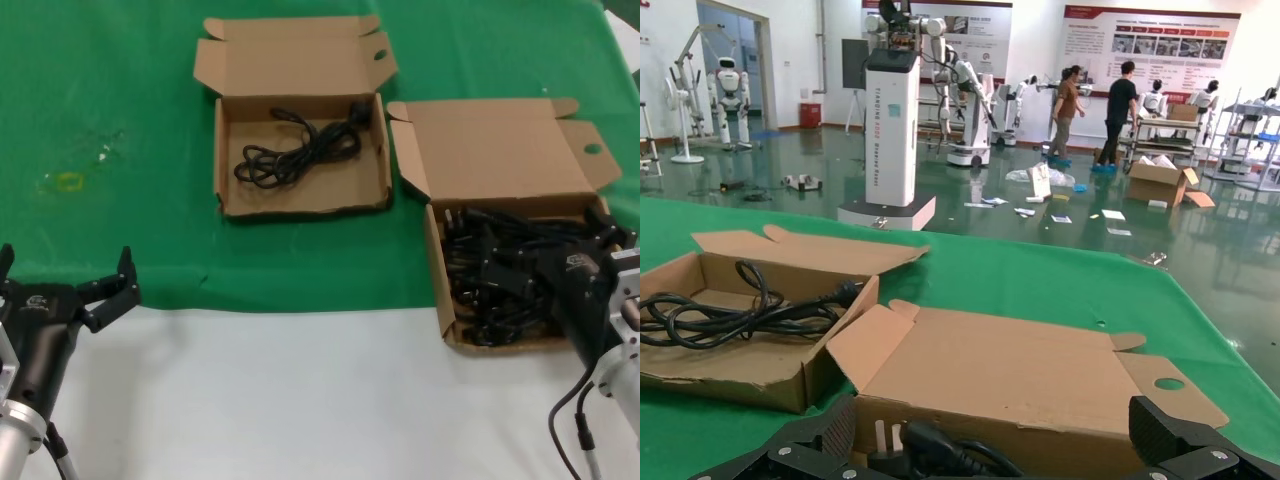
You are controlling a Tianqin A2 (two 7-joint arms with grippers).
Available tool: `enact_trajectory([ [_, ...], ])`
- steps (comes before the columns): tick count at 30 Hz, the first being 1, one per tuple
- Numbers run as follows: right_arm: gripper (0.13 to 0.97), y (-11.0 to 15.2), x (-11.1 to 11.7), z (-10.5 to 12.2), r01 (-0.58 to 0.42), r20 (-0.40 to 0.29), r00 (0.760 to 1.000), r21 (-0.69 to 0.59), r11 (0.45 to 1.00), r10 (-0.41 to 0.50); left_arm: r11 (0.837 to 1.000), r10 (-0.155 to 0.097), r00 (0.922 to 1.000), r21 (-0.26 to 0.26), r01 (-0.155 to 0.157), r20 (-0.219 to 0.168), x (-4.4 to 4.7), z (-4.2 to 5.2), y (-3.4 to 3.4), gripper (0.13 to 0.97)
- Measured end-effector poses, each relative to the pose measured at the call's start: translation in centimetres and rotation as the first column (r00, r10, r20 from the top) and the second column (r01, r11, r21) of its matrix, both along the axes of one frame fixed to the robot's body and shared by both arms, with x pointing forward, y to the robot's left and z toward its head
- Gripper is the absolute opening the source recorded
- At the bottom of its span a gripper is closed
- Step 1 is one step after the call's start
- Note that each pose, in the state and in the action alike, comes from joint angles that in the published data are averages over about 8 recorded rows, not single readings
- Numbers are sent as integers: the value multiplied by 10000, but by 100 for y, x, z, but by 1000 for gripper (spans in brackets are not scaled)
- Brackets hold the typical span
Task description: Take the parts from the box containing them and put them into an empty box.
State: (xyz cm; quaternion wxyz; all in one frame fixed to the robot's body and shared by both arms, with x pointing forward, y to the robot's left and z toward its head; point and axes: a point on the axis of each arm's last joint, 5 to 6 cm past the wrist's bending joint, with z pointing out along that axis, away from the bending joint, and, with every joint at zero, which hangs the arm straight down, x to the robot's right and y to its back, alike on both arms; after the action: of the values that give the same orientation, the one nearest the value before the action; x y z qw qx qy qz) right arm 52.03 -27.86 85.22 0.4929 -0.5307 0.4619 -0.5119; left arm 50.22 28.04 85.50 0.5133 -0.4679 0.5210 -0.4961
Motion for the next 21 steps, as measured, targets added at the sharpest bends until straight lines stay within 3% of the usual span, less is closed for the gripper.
enact_trajectory([
  [21,966,0,0,0,0,0,10000,0,10000,0,10000,0,10000,0,0,0,0,0,0,966],
])
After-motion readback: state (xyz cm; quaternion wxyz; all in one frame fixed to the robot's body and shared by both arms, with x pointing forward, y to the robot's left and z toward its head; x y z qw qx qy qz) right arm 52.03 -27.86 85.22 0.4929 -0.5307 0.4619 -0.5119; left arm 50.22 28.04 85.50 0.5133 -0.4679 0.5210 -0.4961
